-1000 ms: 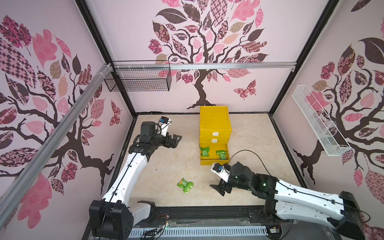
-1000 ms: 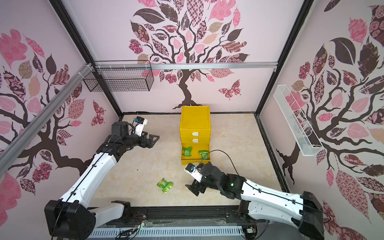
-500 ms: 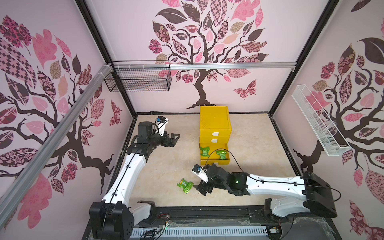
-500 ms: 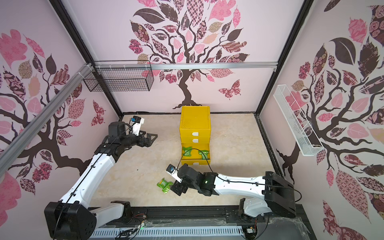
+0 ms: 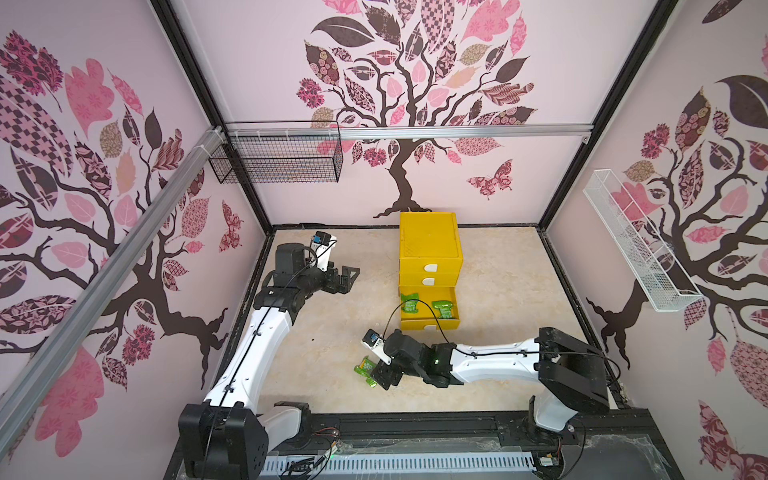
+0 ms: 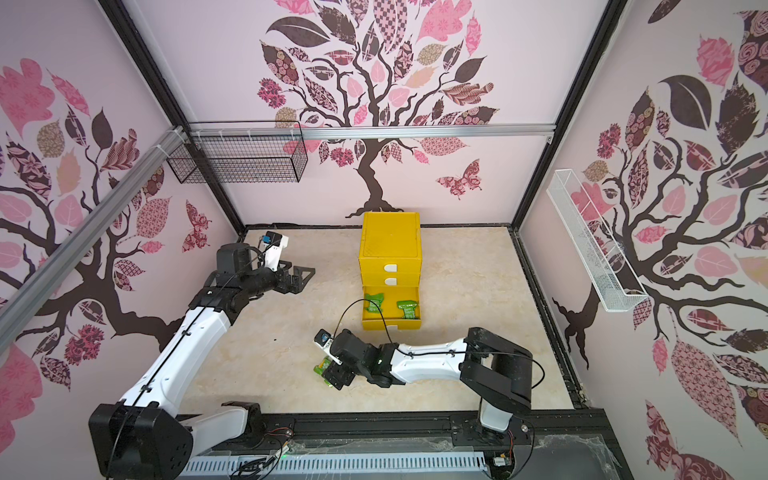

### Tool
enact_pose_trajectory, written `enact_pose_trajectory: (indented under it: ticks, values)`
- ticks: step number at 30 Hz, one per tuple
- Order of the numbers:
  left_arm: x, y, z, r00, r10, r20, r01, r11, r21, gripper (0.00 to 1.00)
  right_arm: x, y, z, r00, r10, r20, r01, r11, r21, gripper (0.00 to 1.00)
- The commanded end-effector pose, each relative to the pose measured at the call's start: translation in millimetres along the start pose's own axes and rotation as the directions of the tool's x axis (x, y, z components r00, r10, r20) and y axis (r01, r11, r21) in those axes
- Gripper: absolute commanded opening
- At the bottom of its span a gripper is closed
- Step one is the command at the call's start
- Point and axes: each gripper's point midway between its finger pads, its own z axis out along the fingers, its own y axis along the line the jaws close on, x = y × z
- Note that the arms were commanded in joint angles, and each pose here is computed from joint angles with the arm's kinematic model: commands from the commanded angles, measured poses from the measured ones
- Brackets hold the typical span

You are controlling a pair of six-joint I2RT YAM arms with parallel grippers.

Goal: Place the cookies into the drawer by color
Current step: Pick up the cookie at the center of the board.

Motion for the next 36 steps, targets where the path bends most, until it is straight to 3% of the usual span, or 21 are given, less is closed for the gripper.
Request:
enact_pose_trajectory:
  ticks: [1, 14, 20, 28, 36]
  values:
    - [-3, -4, -4, 1.0, 0.008, 0.015, -0.008, 1.0, 0.015, 0.97, -8, 7, 16, 1.0, 0.007, 0.007, -0.006, 1.0, -0.019, 0.9]
    - [-3, -6, -1, 1.0, -0.017, 0.017, 0.016, 0.999, 0.038, 0.97, 16, 11, 59, 0.996, -0.014, -0.091, 0.012, 1.0, -0.022, 0.83]
    - [-2, -4, 1, 1.0, -0.02, 0.015, 0.019, 0.999, 0.029, 0.97, 33, 11, 66, 0.99, -0.024, -0.141, 0.021, 0.999, -0.027, 0.68]
    - [-2, -4, 0, 1.0, -0.024, 0.015, 0.023, 0.999, 0.029, 0.97, 45, 8, 58, 0.986, -0.026, -0.162, 0.023, 1.0, -0.021, 0.39]
    - [-2, -4, -1, 1.0, -0.024, 0.015, 0.023, 0.999, 0.028, 0.97, 22, -10, 23, 0.998, 0.003, -0.066, 0.0, 0.998, 0.055, 0.29]
